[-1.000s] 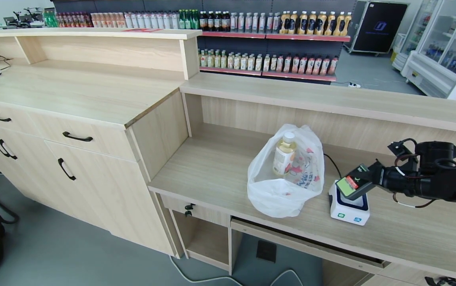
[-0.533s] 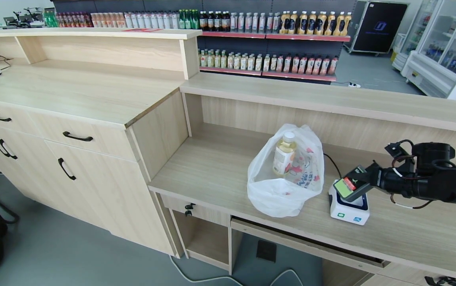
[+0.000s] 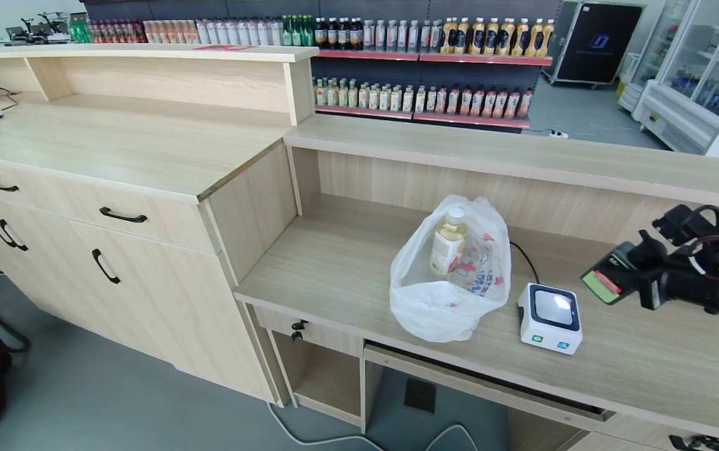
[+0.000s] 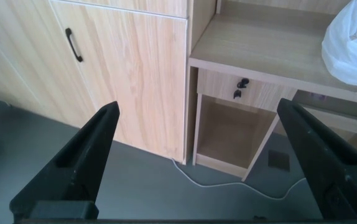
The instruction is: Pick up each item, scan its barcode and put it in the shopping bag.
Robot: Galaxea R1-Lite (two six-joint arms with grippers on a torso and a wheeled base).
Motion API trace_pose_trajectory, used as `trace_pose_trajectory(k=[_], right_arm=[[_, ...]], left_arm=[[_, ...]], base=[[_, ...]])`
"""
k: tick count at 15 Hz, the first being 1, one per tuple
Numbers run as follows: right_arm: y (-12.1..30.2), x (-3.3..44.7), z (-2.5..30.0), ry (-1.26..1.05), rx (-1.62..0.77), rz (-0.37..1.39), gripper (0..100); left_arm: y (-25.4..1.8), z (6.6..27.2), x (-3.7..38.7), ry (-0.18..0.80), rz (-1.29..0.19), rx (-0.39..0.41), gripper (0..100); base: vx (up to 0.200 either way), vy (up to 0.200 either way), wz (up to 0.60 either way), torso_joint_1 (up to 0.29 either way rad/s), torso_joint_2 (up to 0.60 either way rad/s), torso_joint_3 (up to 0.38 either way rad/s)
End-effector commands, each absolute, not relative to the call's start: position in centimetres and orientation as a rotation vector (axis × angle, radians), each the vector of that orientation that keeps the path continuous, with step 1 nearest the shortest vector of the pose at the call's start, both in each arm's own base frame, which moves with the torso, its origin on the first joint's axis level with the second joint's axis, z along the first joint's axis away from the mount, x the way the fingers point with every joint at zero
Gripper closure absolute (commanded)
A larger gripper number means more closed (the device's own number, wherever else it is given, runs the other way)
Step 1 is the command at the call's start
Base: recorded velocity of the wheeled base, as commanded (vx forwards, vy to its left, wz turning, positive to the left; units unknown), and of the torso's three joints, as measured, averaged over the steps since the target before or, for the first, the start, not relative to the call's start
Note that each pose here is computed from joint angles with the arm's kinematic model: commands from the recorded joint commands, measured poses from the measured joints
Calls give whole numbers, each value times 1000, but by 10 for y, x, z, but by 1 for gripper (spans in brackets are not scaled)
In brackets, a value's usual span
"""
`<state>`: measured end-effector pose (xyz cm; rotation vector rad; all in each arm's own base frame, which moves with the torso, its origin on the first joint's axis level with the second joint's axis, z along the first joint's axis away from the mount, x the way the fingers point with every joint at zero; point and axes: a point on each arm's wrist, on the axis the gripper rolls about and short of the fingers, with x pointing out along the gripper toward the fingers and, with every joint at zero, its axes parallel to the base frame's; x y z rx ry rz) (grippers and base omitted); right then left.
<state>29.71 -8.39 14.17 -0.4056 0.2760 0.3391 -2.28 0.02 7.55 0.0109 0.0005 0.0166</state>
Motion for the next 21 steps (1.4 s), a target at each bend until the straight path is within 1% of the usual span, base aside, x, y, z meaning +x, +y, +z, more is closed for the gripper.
trace_pose_trajectory(k=[1, 2, 5, 8, 9, 10, 12, 13, 16, 21], right_arm=[[-92, 255, 166, 227, -528, 237, 100], [-97, 252, 167, 225, -541, 222, 100], [-96, 250, 174, 183, -557, 206, 100], [-82, 260, 181, 112, -546, 240, 100], [-75, 265, 179, 105, -513, 272, 100], [-70, 270, 176, 111, -508, 296, 100], [-63, 276, 165, 135, -498, 337, 100], [-60, 281, 155, 167, -482, 361, 100], [-52, 302, 112, 307, -418, 443, 100], [-43, 326, 68, 402, -381, 513, 100]], left_arm=[[0, 75, -23, 0, 17, 12, 0], [0, 75, -23, 0, 17, 11, 0], [0, 75, -23, 0, 17, 11, 0], [0, 75, -23, 0, 17, 11, 0], [0, 75, -23, 0, 17, 12, 0], [0, 75, -23, 0, 17, 11, 0], [0, 75, -23, 0, 17, 11, 0], [0, 75, -23, 0, 17, 12, 0], [0, 75, -23, 0, 17, 12, 0], [0, 75, -23, 0, 17, 11, 0]], base=[[0, 0, 0, 0, 0, 0], [0, 0, 0, 0, 0, 0], [0, 0, 600, 1, 2, 6], [0, 0, 600, -1, 1, 6], [0, 0, 600, 12, 7, -2], [0, 0, 0, 0, 0, 0], [0, 0, 0, 0, 0, 0], [0, 0, 0, 0, 0, 0], [0, 0, 0, 0, 0, 0], [0, 0, 0, 0, 0, 0]])
